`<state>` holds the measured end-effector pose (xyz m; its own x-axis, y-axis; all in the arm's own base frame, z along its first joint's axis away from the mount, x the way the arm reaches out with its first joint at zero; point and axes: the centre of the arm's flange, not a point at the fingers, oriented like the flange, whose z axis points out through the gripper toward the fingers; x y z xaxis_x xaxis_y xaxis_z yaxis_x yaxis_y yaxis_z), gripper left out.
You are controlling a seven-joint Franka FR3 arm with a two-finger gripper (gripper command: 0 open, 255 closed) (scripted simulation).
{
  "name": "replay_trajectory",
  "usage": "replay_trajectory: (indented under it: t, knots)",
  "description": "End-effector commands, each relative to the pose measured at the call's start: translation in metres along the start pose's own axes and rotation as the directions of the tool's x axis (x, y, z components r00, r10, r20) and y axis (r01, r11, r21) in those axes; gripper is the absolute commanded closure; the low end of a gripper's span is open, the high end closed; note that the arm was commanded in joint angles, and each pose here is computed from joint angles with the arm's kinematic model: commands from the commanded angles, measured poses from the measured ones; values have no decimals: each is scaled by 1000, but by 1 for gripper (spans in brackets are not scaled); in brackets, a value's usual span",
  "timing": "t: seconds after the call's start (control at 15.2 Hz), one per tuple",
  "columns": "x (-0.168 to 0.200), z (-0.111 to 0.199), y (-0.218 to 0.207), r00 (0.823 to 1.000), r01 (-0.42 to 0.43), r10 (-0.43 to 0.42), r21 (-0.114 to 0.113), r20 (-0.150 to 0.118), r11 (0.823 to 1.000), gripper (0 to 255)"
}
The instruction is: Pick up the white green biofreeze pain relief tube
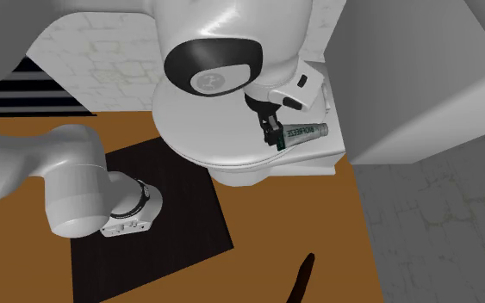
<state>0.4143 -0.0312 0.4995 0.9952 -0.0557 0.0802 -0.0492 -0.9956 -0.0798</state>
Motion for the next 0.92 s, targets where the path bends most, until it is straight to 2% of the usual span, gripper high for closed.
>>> replay_trajectory:
  t: [0.0,0.53,0.86]
  knots:
    - [19,16,2,999,-21,21,6,-27,1000,0]
    - [91,75,17,988,-97,101,34,-119,995,0]
    - [92,97,19,987,-99,103,35,-121,994,0]
